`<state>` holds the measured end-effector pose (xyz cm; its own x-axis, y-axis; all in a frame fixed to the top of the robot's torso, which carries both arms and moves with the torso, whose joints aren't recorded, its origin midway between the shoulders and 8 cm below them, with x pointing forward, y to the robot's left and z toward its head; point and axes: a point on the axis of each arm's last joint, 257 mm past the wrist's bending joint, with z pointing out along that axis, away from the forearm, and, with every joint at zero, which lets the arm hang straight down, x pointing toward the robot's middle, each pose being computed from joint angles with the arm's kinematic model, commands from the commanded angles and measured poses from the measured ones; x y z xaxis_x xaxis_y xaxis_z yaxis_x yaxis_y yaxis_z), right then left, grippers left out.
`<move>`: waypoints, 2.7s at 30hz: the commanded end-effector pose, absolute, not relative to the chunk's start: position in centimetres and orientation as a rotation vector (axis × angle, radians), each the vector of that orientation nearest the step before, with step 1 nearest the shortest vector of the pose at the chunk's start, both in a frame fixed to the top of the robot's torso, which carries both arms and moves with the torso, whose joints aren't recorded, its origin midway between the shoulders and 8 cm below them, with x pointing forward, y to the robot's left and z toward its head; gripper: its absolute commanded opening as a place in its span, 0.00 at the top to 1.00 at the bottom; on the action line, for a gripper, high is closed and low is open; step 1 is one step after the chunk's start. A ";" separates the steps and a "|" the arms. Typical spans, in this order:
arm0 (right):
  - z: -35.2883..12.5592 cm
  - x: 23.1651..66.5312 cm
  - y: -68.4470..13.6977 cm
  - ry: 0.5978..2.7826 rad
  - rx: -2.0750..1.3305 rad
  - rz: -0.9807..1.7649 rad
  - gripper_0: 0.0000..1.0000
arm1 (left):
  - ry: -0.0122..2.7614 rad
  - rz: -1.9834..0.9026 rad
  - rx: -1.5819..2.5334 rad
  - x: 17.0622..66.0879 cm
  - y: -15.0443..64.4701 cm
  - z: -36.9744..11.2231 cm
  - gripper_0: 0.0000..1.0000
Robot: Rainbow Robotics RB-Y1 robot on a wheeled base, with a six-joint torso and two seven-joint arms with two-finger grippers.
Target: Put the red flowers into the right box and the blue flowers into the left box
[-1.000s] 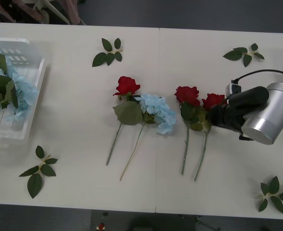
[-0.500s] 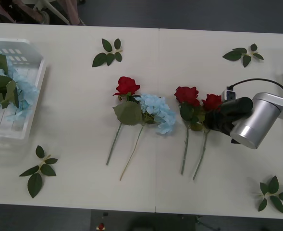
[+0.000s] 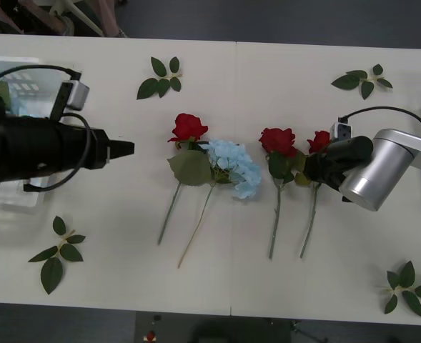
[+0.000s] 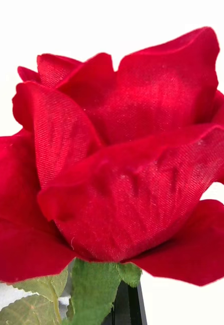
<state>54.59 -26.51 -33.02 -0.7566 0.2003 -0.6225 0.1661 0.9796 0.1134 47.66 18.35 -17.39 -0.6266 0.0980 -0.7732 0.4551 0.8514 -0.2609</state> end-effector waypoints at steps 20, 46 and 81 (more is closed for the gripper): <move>-8.2 58.0 -56.0 2.289 -0.192 -0.825 1.00 | 2.335 -0.268 0.624 55.6 7.2 -29.7 0.00; -12.7 56.5 -71.0 2.194 -0.025 -1.061 1.00 | 2.189 -0.130 0.698 58.2 9.8 -26.7 1.00; -10.2 51.0 -36.7 2.112 -0.487 0.276 0.29 | 1.755 -0.580 0.568 57.2 5.4 -3.6 0.00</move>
<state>51.97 -39.26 -9.72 -0.5251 -0.1988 -0.8275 -0.3624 0.9320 0.0060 56.94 4.76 -5.70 -0.2768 0.0847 -0.9572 0.6436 0.7560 -0.1192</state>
